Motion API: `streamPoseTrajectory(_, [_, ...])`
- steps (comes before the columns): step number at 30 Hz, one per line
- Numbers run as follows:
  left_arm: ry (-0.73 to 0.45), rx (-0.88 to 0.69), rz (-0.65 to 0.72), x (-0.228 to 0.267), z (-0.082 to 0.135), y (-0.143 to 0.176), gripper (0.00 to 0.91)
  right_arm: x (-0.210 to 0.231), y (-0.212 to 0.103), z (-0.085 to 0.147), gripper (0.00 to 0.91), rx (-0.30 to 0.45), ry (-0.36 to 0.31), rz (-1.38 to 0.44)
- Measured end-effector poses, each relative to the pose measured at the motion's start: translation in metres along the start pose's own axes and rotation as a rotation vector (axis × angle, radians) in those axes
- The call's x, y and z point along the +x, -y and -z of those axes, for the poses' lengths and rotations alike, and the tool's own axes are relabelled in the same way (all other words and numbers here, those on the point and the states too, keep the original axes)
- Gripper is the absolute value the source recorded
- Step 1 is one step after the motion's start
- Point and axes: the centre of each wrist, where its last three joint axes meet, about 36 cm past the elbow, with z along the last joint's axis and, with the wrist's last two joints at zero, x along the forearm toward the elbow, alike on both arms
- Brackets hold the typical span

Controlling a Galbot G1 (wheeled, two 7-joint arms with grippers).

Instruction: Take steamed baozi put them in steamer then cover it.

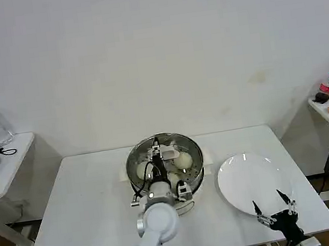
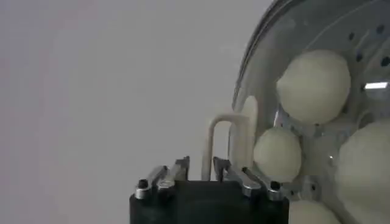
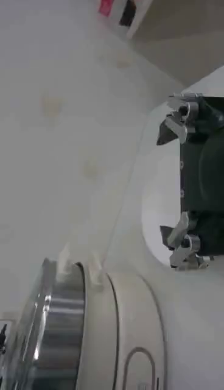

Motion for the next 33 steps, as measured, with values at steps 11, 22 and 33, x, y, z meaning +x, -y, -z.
streamPoseTrajectory(11, [0.074,0.065,0.037,0.052,-0.016,-0.019,0.907,-0.002,-0.004,-0.002,0.907,-0.005,-0.005,0.008])
streamPoseTrajectory(22, [0.144,0.319,0.151,0.104,-0.078,-0.034,0.907,-0.003,-0.005,-0.001,0.907,-0.012,0.009,0.011])
streamPoseTrajectory(33, [0.073,0.897,0.162,0.143,-0.17,0.012,0.907,0.005,-0.011,0.008,0.907,-0.04,0.01,0.062])
